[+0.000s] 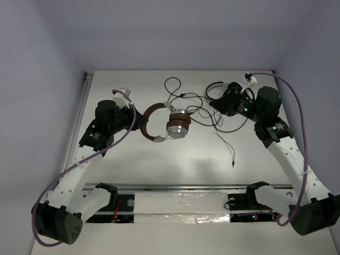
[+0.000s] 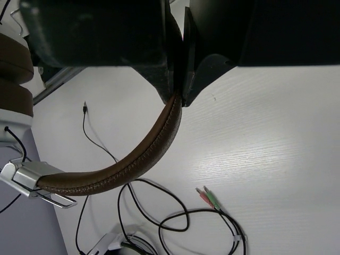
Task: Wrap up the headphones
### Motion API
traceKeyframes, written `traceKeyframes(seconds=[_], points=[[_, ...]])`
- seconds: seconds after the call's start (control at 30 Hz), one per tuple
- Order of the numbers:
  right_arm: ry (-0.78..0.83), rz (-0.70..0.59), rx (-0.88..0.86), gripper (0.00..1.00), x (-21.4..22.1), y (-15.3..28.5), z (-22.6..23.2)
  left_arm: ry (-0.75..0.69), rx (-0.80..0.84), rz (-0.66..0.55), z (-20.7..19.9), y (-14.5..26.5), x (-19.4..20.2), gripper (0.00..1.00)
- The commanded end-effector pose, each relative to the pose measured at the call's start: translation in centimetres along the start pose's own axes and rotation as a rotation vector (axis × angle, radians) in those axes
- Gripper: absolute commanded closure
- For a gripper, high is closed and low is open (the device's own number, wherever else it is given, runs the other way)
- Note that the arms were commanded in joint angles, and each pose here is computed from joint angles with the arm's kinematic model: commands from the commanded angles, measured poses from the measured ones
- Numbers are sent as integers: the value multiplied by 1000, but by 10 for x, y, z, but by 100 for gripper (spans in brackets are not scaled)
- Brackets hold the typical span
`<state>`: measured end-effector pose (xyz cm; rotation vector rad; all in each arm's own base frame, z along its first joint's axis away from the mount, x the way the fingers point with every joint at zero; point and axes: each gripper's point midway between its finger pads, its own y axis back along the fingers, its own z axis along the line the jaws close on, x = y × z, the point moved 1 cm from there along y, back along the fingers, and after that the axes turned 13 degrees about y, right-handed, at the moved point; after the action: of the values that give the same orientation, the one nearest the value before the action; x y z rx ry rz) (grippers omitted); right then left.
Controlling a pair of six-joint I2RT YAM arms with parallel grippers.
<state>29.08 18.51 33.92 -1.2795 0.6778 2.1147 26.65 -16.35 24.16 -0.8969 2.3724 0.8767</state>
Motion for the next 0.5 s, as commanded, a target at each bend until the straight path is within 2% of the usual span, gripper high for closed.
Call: traceKeyframes(seconds=[0.0, 0.03, 0.07, 0.1, 0.13, 0.2, 0.3, 0.47], points=[[22, 9, -13, 76, 5, 1, 0, -34, 103, -97, -33, 14, -35, 100], [33, 57, -80, 68, 13, 1, 8, -18, 78, -113, -24, 14, -43, 100], [23, 93, -71, 58, 17, -4, 4, -11, 79, -117, -22, 14, -47, 100], [2, 123, -34, 38, 26, -4, -4, -3, 111, -98, -25, 16, -47, 100], [-12, 106, 52, 28, 28, -5, -18, 5, 131, -105, -29, 16, -51, 100], [-20, 83, 112, 15, 44, 0, -31, 10, 159, -114, -37, 18, -54, 100], [-32, 69, 128, 10, 57, 2, -37, 25, 209, -132, -50, 22, -64, 100], [-29, 66, 177, 12, 66, -9, -56, 46, 285, -114, -73, 28, -72, 100]])
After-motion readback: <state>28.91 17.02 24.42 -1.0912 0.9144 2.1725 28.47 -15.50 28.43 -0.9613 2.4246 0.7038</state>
